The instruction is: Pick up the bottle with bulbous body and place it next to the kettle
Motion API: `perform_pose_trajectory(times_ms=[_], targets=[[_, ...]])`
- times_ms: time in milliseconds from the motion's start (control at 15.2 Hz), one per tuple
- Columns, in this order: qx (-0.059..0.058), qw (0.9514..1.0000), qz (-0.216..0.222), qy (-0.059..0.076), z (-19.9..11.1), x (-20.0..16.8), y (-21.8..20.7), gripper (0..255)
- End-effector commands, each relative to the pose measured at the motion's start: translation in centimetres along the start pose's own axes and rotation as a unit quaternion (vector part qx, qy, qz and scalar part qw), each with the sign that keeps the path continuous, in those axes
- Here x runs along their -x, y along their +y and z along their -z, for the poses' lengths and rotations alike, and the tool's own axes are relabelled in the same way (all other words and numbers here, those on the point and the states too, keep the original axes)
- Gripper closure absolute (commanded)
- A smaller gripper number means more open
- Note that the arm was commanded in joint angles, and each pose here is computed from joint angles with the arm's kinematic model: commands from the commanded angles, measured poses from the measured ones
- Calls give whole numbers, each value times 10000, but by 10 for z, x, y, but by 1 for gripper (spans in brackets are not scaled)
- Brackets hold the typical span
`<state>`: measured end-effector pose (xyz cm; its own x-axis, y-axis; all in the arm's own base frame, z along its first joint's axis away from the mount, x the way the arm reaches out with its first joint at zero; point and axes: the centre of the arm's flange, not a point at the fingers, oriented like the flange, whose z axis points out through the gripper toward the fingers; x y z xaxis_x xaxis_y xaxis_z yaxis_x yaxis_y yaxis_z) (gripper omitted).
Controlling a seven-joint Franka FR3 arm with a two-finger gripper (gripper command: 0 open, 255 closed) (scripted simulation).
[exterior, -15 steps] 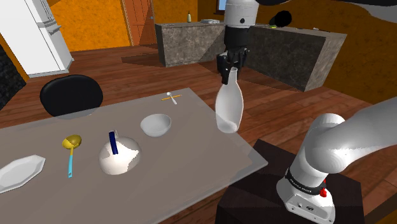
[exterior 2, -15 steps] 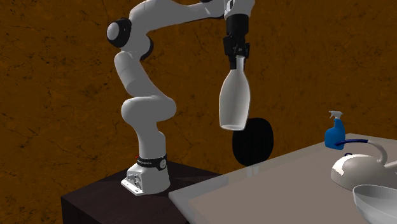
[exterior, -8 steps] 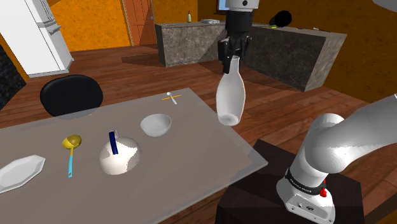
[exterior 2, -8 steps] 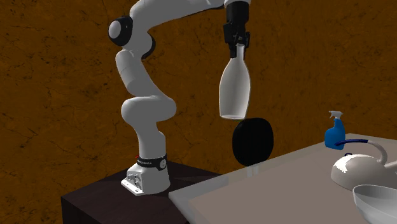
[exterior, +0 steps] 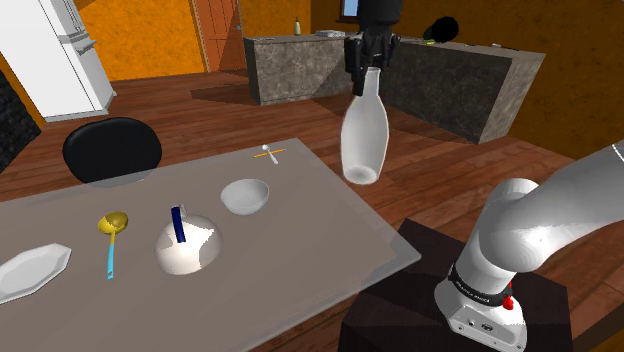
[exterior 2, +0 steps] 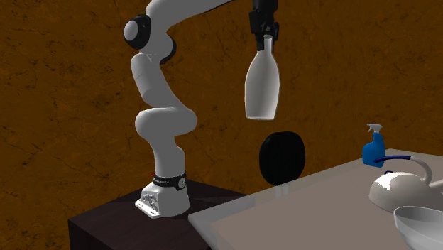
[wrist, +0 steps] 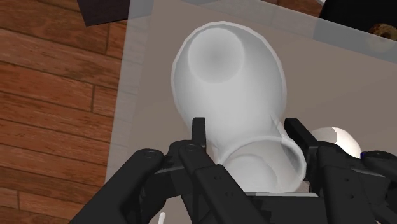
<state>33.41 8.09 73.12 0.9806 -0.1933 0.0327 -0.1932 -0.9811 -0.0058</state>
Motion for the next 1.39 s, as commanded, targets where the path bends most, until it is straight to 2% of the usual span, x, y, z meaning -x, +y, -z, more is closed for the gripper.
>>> perform_pose_trajectory(times_ms=[0,66,1320], targets=[[0,10000,0,0,11,-1,-1,255],[0,10000,0,0,14,-1,-1,255],[0,10000,0,0,-58,-196,-141,255]])
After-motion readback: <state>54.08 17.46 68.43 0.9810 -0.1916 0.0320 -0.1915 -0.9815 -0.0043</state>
